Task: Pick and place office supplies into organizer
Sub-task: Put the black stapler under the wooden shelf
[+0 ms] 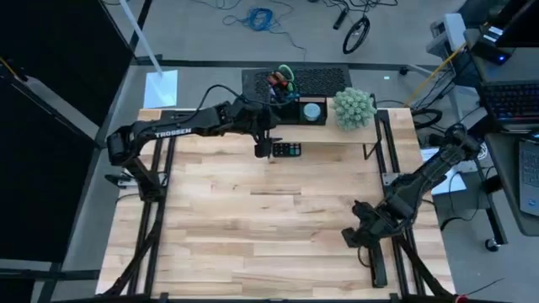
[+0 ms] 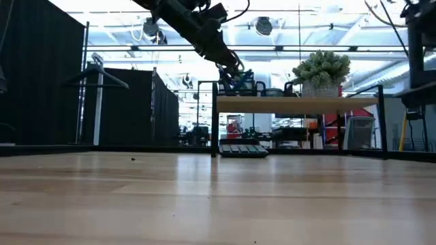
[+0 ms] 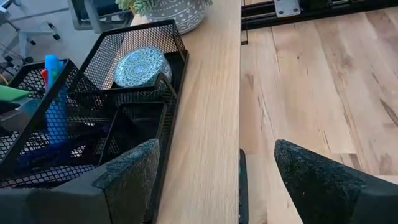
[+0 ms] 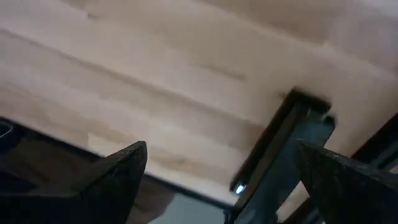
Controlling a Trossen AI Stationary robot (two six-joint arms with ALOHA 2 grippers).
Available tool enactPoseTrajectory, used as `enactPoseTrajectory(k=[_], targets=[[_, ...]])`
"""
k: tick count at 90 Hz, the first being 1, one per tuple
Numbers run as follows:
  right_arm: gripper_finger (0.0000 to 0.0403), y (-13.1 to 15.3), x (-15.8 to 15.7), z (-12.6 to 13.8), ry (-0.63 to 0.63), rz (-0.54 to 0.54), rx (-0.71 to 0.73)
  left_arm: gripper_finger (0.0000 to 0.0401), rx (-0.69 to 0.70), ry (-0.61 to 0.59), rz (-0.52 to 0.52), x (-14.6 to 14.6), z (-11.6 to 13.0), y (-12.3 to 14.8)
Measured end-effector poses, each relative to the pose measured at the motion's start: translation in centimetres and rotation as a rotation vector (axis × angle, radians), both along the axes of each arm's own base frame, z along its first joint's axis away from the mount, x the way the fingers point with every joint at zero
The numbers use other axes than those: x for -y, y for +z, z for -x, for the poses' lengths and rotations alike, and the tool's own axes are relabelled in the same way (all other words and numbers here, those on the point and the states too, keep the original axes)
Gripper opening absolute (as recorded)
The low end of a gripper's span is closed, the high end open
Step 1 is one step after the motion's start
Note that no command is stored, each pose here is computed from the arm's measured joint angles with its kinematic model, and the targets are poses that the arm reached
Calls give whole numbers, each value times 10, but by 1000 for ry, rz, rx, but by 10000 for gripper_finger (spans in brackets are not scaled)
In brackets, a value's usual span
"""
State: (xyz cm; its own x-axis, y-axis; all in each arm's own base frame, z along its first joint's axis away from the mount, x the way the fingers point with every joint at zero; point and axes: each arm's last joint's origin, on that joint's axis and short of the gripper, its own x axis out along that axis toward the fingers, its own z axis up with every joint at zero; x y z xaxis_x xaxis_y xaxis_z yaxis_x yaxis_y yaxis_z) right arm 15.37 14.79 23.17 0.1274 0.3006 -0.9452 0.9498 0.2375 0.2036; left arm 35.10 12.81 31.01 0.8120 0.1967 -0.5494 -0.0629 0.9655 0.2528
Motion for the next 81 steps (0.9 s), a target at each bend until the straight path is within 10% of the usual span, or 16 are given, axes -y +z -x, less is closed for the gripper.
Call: enactPoseTrajectory(k=[81], targets=[[384, -60, -67, 15, 13, -2, -324, 309, -1, 0, 0, 0, 0, 0]])
